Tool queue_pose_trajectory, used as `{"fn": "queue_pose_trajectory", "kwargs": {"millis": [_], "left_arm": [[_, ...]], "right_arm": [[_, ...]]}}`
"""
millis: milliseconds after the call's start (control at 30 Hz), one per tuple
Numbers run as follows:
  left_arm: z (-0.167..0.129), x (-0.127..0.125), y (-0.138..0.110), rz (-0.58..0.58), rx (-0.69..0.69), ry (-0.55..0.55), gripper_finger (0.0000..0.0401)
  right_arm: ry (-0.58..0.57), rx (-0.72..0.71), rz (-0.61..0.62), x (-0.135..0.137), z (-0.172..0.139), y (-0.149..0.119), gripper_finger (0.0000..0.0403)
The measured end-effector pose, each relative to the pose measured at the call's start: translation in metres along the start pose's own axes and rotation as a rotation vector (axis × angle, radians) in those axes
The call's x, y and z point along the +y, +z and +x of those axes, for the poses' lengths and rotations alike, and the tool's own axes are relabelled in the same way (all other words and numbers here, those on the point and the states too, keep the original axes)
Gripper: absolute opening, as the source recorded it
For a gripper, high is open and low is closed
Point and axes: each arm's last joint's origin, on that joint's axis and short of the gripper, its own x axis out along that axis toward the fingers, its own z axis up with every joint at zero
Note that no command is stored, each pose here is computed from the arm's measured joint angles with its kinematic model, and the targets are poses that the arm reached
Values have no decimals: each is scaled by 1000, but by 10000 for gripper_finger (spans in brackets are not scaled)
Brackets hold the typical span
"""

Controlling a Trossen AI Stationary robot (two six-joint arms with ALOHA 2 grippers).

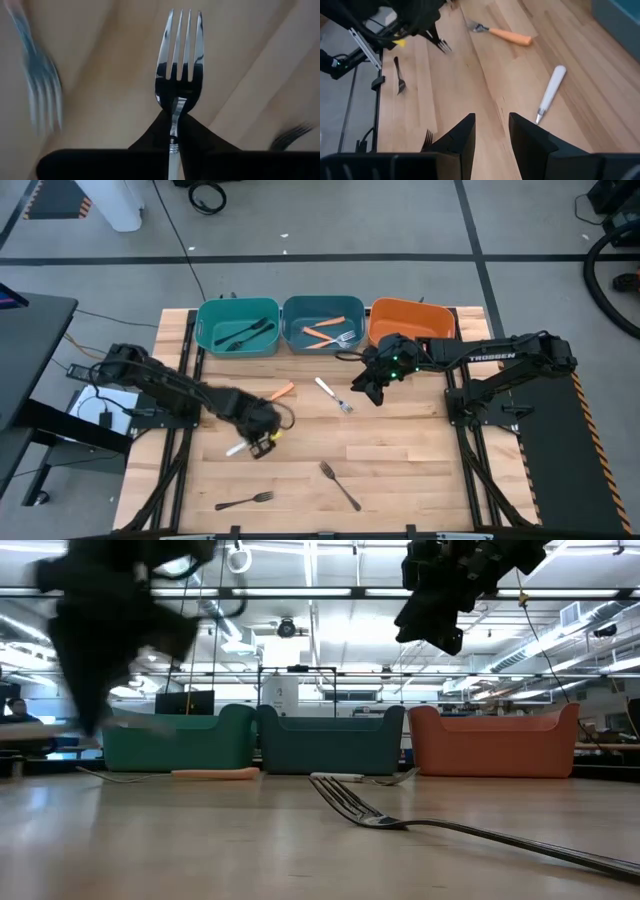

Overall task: Sort silverware by color (type)
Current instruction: Put the left white fork in the orange bin

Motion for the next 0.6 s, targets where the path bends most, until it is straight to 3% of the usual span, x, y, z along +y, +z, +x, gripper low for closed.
{"fn": "queue_pose_trajectory", "kwargs": {"millis": [333,467,600], "left_arm": [[-99,21,88,-26,-535,11,22],[-135,31,121,-67,-803,-72,22],[-160,37,142,-101,-1047,-167,22]], "right_arm": [[22,-53,-3,-1,-1,6,126],[30,-106,-95,3,-1,11,126],[-33,-225,-179,5,-2,19,127]]}}
